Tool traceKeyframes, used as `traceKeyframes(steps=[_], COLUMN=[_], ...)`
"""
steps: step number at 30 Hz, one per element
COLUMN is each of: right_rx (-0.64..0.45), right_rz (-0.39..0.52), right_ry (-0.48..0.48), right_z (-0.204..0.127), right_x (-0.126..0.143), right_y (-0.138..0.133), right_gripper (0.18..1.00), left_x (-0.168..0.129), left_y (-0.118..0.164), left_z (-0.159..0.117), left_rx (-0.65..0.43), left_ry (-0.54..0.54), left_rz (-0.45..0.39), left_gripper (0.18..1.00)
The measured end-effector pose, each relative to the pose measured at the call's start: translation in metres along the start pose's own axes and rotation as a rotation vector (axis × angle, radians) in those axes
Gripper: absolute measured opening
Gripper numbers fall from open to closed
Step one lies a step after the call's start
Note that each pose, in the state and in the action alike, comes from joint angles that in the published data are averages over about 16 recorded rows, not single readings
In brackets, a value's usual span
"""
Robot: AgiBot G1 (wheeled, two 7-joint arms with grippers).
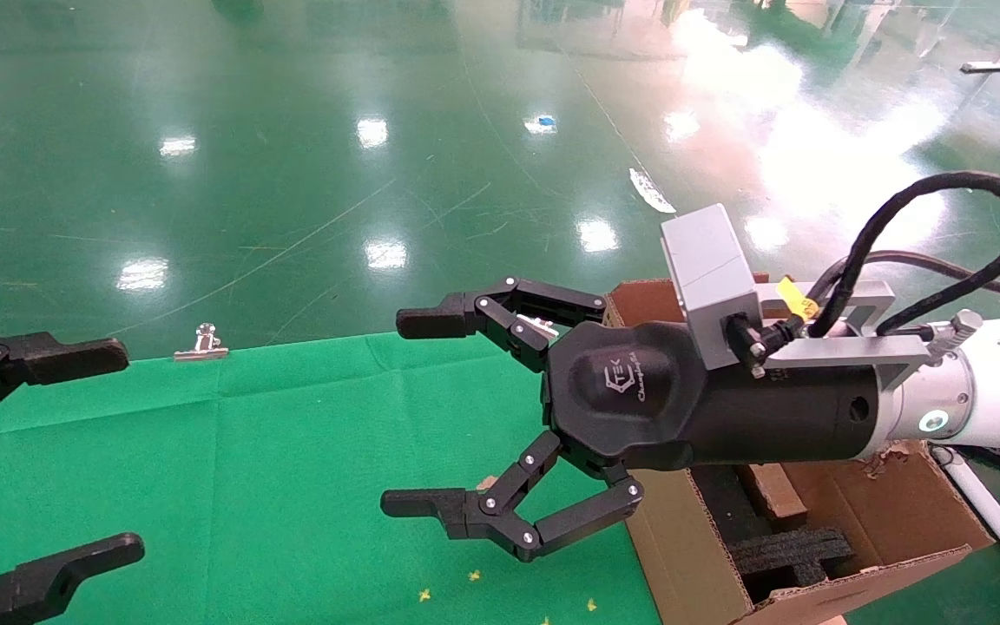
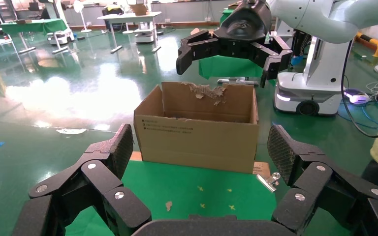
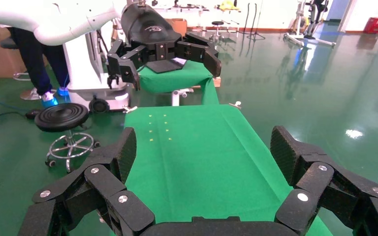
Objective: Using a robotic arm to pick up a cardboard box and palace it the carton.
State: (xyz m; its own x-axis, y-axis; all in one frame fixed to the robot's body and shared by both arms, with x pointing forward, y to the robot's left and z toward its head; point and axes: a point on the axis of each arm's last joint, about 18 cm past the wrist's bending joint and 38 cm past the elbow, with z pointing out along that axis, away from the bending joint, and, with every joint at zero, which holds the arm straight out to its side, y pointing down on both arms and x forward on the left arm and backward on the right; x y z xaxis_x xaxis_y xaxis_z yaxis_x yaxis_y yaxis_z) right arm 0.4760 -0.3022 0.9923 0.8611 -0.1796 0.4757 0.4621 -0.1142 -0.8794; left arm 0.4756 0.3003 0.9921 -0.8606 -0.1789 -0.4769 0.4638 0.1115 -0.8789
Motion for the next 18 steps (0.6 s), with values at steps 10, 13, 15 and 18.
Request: traceKeyframes(steps=[10,13,15,18], right_rx=[0.000,0.000,0.000,0.000], right_rz=[0.000,0.000,0.000,0.000], right_ry=[0.000,0.000,0.000,0.000], right_z=[0.0000,0.0000,0.0000,0.0000], right_x=[0.0000,0.0000,0.0000,0.0000], right_y=[0.0000,0.0000,0.0000,0.0000], right_gripper=[1.000,1.000,1.000,1.000], left_x=[0.0000,0.0000,0.0000,0.0000], left_y=[0.0000,0.0000,0.0000,0.0000], left_z=[0.0000,0.0000,0.0000,0.0000], left_rx=[0.000,0.000,0.000,0.000], left_ry=[0.000,0.000,0.000,0.000], left_rz=[0.000,0.000,0.000,0.000], left_gripper=[1.001,1.001,1.001,1.001])
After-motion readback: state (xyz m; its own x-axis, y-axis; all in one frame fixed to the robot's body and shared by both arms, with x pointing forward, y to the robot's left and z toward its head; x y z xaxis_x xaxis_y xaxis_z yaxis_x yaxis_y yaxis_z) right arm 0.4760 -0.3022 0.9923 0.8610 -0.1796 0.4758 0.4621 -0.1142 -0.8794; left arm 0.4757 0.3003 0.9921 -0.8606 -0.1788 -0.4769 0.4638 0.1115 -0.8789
